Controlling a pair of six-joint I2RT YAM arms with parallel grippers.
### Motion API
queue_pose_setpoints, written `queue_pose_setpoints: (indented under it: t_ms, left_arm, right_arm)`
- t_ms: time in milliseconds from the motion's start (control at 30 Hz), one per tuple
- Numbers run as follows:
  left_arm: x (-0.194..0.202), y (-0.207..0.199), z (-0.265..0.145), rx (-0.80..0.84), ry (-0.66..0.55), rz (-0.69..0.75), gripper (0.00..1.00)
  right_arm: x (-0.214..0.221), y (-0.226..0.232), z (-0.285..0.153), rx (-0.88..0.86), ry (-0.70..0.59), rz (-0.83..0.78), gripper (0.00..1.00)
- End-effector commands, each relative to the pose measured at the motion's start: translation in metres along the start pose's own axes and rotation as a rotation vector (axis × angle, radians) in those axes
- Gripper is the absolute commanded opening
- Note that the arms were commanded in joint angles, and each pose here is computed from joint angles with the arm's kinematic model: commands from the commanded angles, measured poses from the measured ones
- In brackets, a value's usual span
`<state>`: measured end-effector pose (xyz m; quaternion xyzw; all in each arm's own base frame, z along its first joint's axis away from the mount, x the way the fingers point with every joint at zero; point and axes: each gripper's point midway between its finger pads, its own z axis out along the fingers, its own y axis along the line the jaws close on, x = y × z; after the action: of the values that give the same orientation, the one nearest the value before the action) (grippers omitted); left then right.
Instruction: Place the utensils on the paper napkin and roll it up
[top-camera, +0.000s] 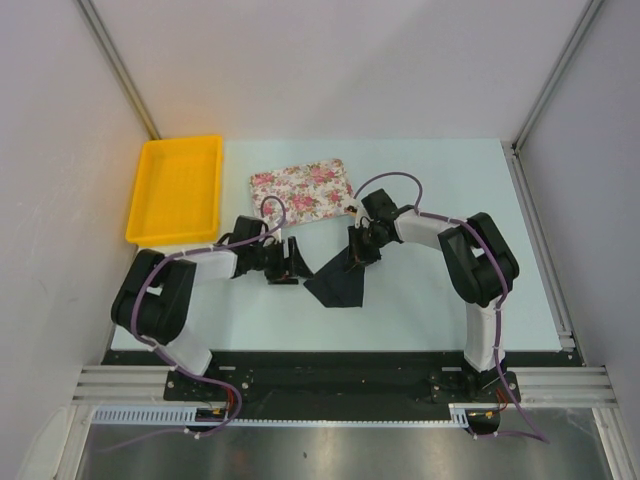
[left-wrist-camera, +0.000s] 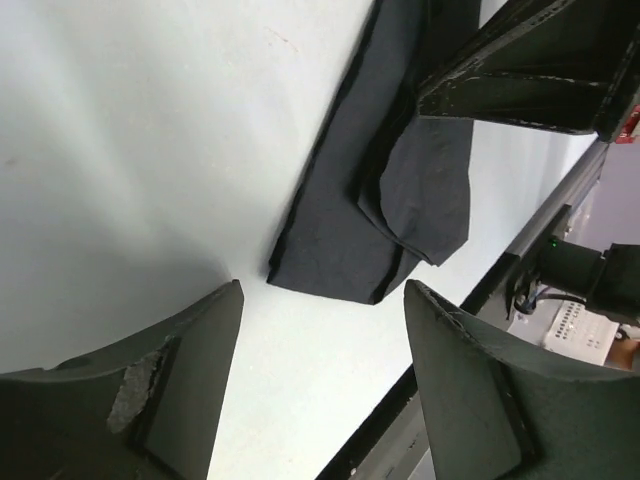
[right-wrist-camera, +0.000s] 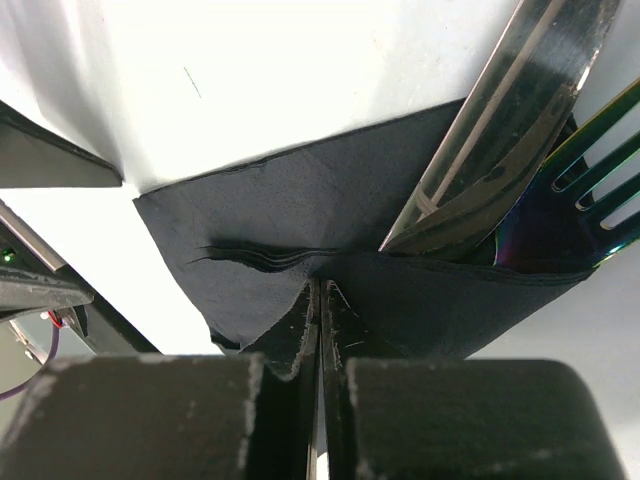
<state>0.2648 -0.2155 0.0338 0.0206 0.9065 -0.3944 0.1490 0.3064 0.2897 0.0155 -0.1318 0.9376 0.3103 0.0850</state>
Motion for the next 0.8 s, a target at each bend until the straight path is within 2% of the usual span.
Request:
queue_pose_setpoints:
  t_ms: [0,167,267,333,467,600,700,767]
  left_arm:
    - [0.023,0.017,0.012,-0.029,0.074,-0.046,0.72]
    - [0.032,-0.004,0.037,0.081,0.126,-0.075,0.69]
    - [0.026,-0.024,0.046,0.172,0.116,-0.075,0.69]
    - [0.014,-0.038,0.050,0.222,0.081,-0.025,0.69]
    - [-0.005,-0.045,0.057,0.213,0.030,0.060,0.71]
    - [-0.013,-0.039,0.066,0.184,0.017,0.076,0.72]
    - [-0.007,-0.035,0.068,0.193,0.046,0.088,0.73]
    - [0.002,-0.031,0.067,0.194,0.081,0.082,0.69]
  right_arm:
    - [0.027,-0.033,0.028,0.107,0.065,-0.003,0.00]
    - [0.027,-0.034,0.030,0.107,0.069,0.002,0.00]
    - [0.027,-0.033,0.030,0.104,0.070,0.005,0.00]
    - [0.028,-0.034,0.031,0.104,0.073,0.011,0.00]
    - [0.029,-0.034,0.031,0.104,0.077,0.015,0.00]
    - [0.028,-0.034,0.031,0.103,0.073,0.013,0.00]
    - [0.029,-0.035,0.032,0.102,0.076,0.022,0.00]
    - [0.030,-0.036,0.032,0.103,0.078,0.025,0.00]
